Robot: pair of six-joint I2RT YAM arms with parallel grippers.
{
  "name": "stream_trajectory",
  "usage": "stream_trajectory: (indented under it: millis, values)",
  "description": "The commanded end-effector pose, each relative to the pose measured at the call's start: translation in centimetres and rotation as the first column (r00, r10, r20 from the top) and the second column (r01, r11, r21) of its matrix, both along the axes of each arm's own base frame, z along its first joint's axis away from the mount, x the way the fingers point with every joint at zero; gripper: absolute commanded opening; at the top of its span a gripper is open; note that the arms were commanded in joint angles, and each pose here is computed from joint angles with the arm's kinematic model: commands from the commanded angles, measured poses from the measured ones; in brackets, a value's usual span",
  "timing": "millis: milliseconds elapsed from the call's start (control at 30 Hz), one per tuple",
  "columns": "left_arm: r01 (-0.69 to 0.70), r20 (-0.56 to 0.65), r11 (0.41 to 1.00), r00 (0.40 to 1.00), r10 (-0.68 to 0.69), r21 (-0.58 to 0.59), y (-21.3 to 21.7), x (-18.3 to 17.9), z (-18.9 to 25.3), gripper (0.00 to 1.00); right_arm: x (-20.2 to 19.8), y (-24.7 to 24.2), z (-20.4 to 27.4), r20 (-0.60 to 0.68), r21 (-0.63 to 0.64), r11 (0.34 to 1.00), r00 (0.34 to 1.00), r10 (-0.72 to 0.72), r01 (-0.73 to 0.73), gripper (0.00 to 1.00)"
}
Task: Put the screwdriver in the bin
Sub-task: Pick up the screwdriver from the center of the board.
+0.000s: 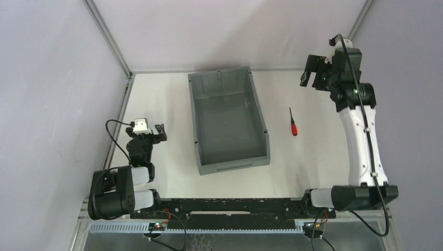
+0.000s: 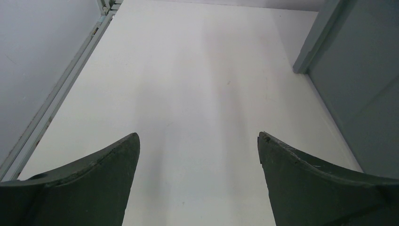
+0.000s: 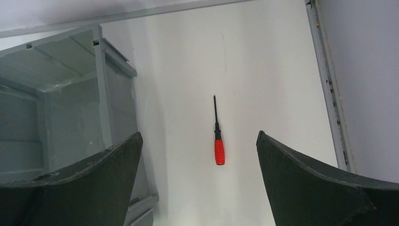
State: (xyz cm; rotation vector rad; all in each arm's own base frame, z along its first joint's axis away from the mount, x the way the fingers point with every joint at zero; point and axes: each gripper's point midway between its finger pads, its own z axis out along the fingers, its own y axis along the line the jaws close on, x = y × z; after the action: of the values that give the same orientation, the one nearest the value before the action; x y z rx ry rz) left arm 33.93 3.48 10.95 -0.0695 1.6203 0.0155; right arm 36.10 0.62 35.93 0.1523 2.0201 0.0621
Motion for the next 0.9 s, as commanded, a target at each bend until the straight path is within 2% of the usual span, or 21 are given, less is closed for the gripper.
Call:
stream_trajectory:
  millis: [0,267,467,867]
  values:
    - [0.005,0.093,1.000,0.996,-0.006,0.008,-0.1,1.1,3.0,1.00,0.9,0.1,-1.2,-0.120,-0.008,1.000,0.993,0.011,-0.012,0.99]
    - [0.004,0.092,1.000,0.996,-0.005,0.007,0.0,1.1,3.0,1.00,3.9,-0.3,-6.8,-0.336,-0.012,1.000,0.942,-0.014,0.010,0.97]
    - [0.003,0.093,1.000,0.996,-0.004,0.008,0.0,1.1,3.1,1.00,5.4,-0.3,-12.7,-0.438,-0.007,1.000,0.898,-0.026,0.026,0.95]
    - [0.006,0.093,1.000,0.996,-0.006,0.008,-0.1,1.1,3.1,1.00,4.2,-0.2,-24.8,-0.637,0.008,0.999,0.770,-0.028,0.043,0.89]
